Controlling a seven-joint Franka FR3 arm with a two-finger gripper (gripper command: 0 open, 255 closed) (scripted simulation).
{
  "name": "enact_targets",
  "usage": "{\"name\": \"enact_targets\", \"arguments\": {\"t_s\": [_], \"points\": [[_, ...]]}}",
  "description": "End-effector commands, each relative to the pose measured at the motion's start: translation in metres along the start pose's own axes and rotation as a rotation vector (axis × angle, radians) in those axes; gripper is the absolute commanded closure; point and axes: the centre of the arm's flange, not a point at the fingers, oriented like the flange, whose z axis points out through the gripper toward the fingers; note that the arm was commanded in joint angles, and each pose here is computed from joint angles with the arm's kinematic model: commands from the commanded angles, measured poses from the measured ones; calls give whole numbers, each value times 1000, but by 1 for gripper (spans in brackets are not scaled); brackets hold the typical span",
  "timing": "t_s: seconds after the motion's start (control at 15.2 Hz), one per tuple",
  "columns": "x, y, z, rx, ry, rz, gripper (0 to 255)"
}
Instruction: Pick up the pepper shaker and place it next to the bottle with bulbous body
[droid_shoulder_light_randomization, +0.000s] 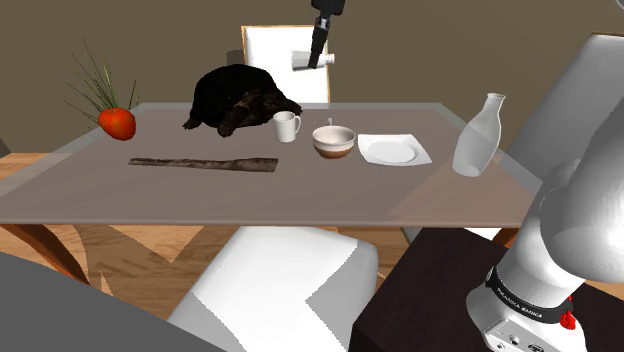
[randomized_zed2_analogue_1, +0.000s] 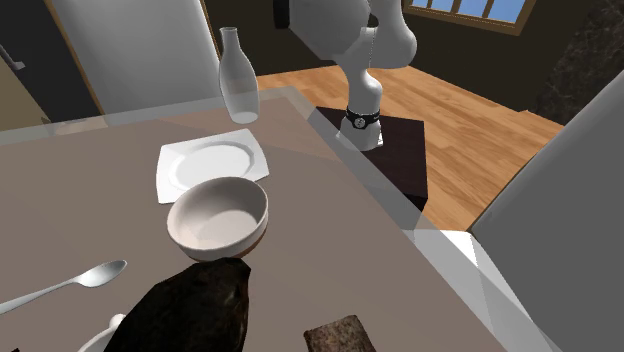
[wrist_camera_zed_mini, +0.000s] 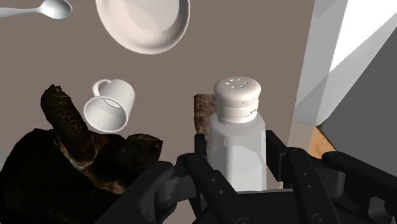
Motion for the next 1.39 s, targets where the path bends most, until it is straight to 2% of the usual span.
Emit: {"name": "enact_targets", "arguments": {"t_s": [0.0, 1.32], "points": [[-27, -7, -8, 1, 0, -1, 255], [-276, -50, -81, 1, 0, -1, 255]]}}
